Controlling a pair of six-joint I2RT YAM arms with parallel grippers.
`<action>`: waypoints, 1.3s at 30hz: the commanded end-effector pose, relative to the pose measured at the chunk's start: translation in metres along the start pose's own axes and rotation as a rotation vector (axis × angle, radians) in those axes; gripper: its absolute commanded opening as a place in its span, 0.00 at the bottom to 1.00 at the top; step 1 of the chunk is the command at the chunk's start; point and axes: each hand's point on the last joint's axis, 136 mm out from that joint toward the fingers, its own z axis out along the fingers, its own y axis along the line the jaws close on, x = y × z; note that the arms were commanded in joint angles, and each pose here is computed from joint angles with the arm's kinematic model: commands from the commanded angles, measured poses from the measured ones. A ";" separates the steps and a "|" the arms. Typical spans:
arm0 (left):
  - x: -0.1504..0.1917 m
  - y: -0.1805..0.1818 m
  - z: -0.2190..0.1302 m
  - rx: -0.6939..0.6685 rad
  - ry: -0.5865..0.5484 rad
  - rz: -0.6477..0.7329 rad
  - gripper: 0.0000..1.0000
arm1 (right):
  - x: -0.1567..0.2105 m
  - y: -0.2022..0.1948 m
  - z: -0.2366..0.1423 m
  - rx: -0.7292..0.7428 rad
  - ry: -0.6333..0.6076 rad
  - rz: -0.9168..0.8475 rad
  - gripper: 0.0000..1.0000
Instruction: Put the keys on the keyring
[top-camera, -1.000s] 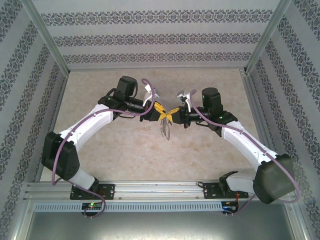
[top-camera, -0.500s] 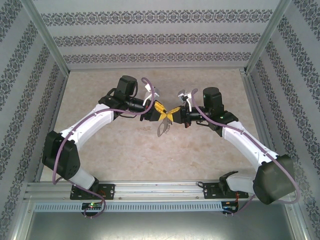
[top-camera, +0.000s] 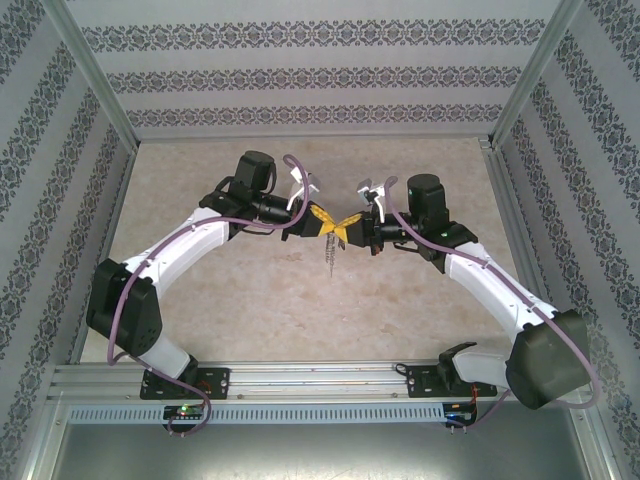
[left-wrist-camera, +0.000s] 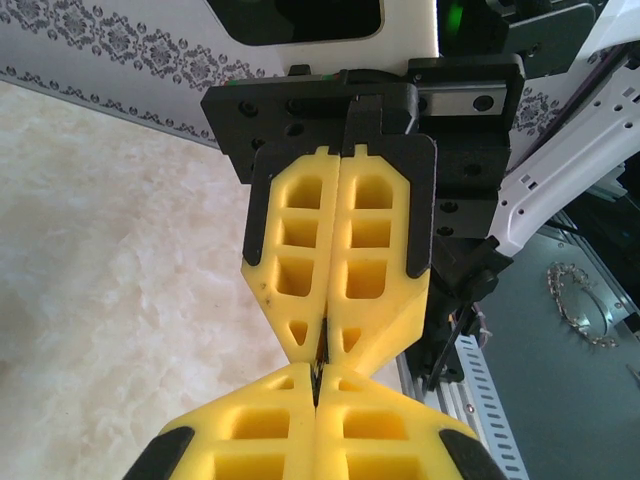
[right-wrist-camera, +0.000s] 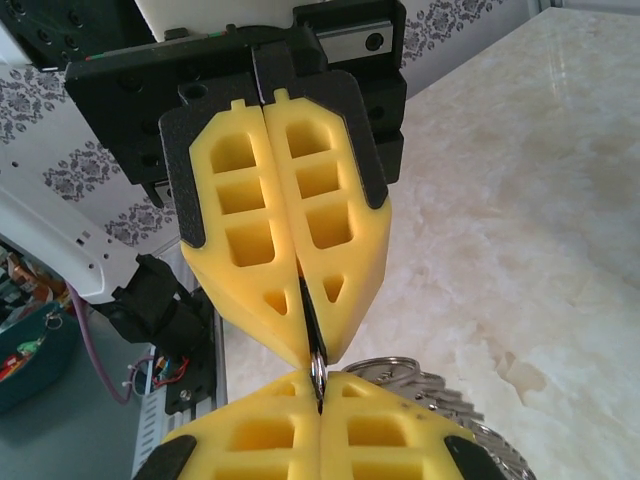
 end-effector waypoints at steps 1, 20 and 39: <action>-0.003 -0.004 0.003 0.001 -0.031 0.018 0.00 | -0.019 0.006 -0.006 0.007 -0.060 -0.079 0.00; -0.037 0.001 -0.018 -0.192 -0.286 0.141 0.00 | -0.004 -0.030 -0.017 0.271 -0.145 -0.052 0.46; -0.045 -0.005 -0.020 -0.173 -0.312 0.136 0.00 | -0.007 -0.027 0.001 0.290 -0.138 -0.088 0.60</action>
